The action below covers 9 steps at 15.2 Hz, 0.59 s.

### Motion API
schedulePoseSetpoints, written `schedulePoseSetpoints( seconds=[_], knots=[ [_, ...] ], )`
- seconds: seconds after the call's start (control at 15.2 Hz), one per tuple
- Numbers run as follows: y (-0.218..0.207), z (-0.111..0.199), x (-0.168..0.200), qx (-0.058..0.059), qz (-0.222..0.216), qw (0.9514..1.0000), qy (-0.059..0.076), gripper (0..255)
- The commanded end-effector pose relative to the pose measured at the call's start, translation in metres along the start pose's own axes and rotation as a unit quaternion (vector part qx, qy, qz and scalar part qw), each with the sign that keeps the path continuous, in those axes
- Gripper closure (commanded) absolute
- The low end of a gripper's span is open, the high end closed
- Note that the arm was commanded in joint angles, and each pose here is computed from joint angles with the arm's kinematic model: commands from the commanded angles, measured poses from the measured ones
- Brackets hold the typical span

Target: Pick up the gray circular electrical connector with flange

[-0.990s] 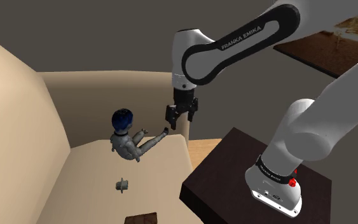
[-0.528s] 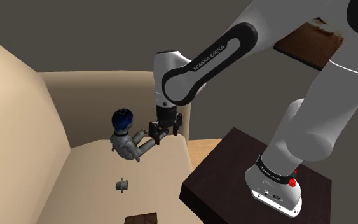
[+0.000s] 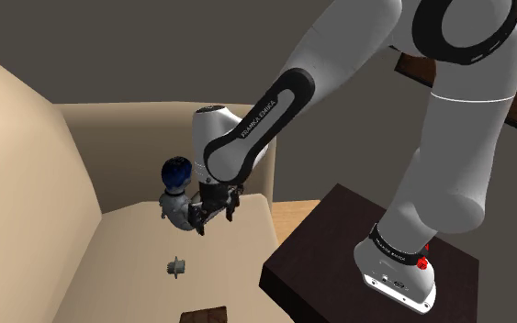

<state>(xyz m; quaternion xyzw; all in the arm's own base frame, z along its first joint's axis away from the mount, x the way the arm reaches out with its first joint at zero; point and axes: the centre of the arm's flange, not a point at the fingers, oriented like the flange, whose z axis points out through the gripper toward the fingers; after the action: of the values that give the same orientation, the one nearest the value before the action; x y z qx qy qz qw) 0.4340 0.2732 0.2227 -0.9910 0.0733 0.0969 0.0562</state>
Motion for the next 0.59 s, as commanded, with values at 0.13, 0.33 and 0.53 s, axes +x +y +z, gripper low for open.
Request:
schedulePoseSetpoints(
  seconds=[0.13, 0.33, 0.53],
  knots=[
    [-0.034, 0.039, 0.020, 0.006, 0.004, 0.9999, -0.006, 0],
    [-0.059, 0.067, 0.033, 0.011, 0.007, 0.9998, -0.011, 0],
    [-0.084, 0.094, 0.046, 0.016, 0.010, 0.9997, -0.016, 0]
  ],
)
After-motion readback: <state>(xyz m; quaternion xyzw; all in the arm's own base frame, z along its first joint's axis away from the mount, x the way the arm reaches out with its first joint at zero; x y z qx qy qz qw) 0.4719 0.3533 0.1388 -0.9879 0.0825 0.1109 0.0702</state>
